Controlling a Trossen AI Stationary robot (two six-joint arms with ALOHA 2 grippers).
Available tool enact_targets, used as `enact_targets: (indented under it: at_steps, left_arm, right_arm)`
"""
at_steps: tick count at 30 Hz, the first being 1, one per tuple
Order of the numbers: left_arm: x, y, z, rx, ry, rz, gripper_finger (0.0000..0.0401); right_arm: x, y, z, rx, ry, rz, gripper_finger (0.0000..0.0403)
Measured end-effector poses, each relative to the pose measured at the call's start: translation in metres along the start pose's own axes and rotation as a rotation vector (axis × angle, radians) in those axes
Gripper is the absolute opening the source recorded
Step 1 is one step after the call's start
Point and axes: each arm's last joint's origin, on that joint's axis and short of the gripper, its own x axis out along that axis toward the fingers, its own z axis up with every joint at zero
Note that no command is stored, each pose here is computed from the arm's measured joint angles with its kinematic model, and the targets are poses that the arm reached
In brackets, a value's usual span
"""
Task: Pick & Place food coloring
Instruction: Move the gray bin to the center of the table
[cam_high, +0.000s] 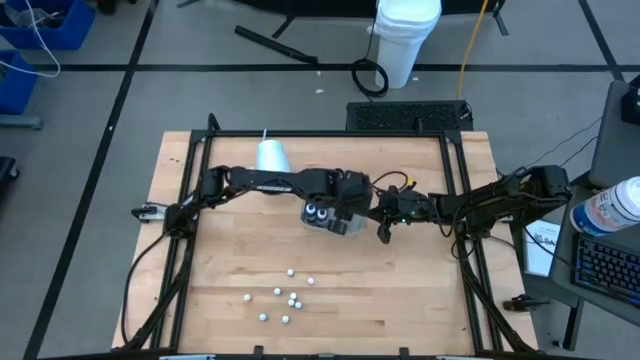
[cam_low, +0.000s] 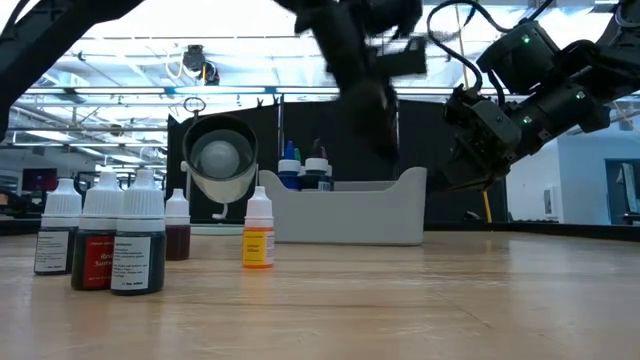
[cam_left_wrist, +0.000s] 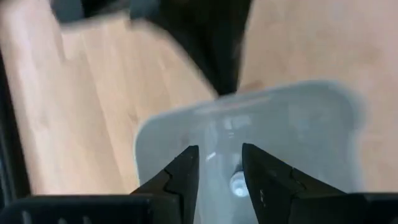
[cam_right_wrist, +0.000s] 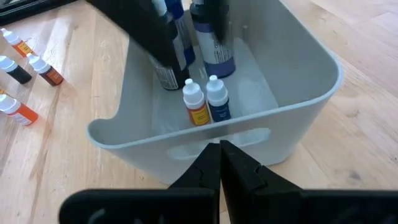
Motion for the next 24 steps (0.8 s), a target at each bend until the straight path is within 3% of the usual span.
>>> enact_targets:
  at_steps: [5,8,11,14,17,20,24]
  left_arm:
    - [-0.060,-0.002,0.031,0.059,-0.007,0.041,0.0124]
    - [-0.106,-0.006,0.029,0.084,0.068,0.038,0.0124]
    - [-0.161,-0.011,0.008,0.065,0.072,0.038,0.0116]
    - [-0.222,-0.013,-0.022,-0.080,0.040,0.046,0.0088]
    - [-0.266,-0.019,-0.054,-0.194,-0.077,0.030,0.0044]
    - [-0.294,-0.030,-0.082,-0.243,-0.294,0.057,0.0008]
    - [-0.293,-0.050,-0.125,-0.321,-0.449,0.074,0.0010]
  right_arm:
    - [0.000,0.000,-0.001,-0.001,0.009,-0.003,0.0000]
    - [0.000,0.000,-0.002,0.006,0.020,-0.005,0.0000]
    - [0.000,-0.001,-0.003,0.006,0.026,-0.008,0.0000]
    - [-0.001,-0.002,-0.006,0.003,0.033,-0.011,0.0000]
    - [-0.001,-0.002,-0.006,-0.005,0.030,-0.010,0.0000]
    - [-0.001,-0.001,-0.005,-0.013,0.021,-0.007,0.0000]
    - [-0.001,-0.001,-0.003,-0.023,0.005,-0.002,0.0000]
